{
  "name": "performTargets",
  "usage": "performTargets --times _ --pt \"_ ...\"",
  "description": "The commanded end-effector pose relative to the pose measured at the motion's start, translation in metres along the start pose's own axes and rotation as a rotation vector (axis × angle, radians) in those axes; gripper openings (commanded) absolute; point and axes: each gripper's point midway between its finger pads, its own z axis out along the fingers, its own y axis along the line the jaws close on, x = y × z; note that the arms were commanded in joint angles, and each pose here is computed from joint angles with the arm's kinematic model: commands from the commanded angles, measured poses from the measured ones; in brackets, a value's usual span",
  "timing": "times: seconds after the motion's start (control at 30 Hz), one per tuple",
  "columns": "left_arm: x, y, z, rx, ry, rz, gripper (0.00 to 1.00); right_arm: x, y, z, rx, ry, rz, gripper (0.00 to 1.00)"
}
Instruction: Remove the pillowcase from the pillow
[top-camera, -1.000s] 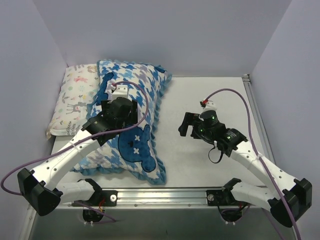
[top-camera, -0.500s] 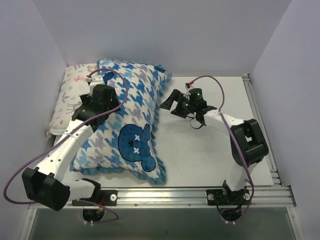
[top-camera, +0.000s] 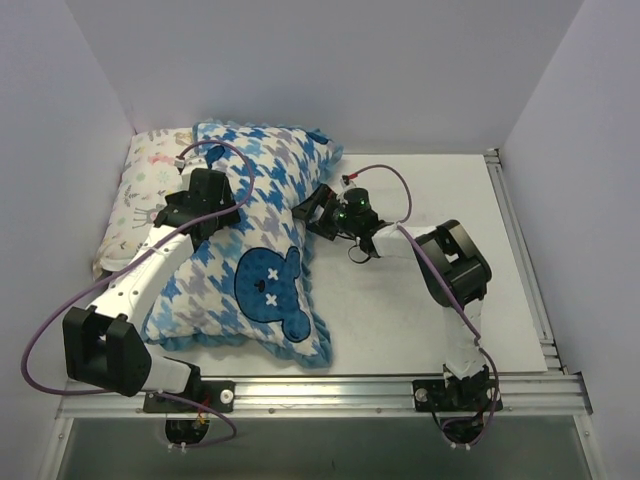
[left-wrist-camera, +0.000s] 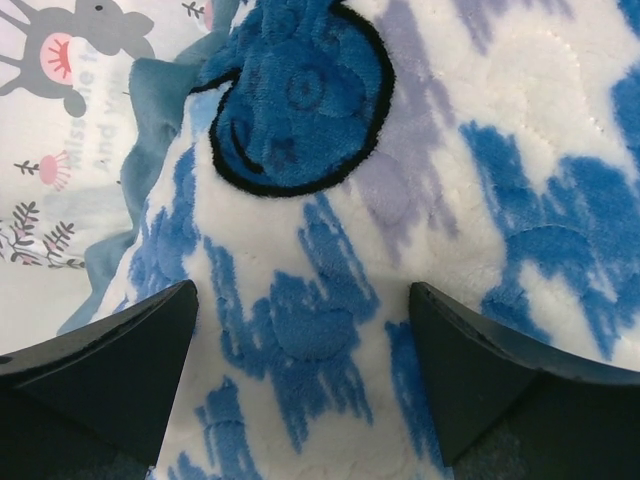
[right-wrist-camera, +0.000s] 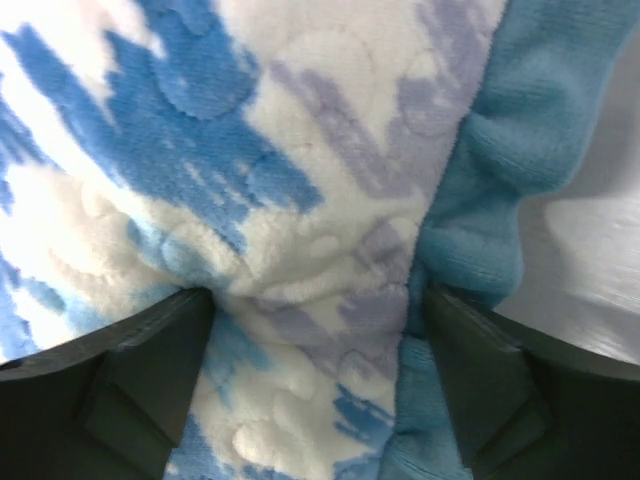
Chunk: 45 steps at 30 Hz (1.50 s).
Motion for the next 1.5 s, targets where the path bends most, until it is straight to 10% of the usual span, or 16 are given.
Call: performTargets --times 0.0,0.13,0.23,0.63,0.9,1.47 --pt "0.012 -0.01 0.011 0.035 0.025 -0.023 0.95 -0.013 0.043 0.0 -0.144 -0.071 0.015 0.83" --pt "0.023 -0.01 0.016 0.042 0.044 -0.028 0.93 -0.016 0.064 -0.002 -0.214 -0.068 0.024 0.21" --pt "0.025 -0.012 0.017 0.051 0.049 -0.035 0.93 -0.016 0.074 -0.005 -0.233 -0.059 0.009 0.0" --pt "0.02 -0.057 -0.011 0.212 0.007 -0.009 0.88 -0.04 0.158 -0.122 -0.207 -0.208 -0.264 0.0" --pt "0.026 -0.177 -0.102 0.751 -0.054 0.025 0.92 -0.028 0.257 -0.223 -0.171 -0.335 -0.603 0.0" --pt "-0.072 -0.06 -0.175 0.506 -0.276 -0.141 0.98 -0.044 0.073 -0.051 0.281 -0.127 -0.426 0.0"
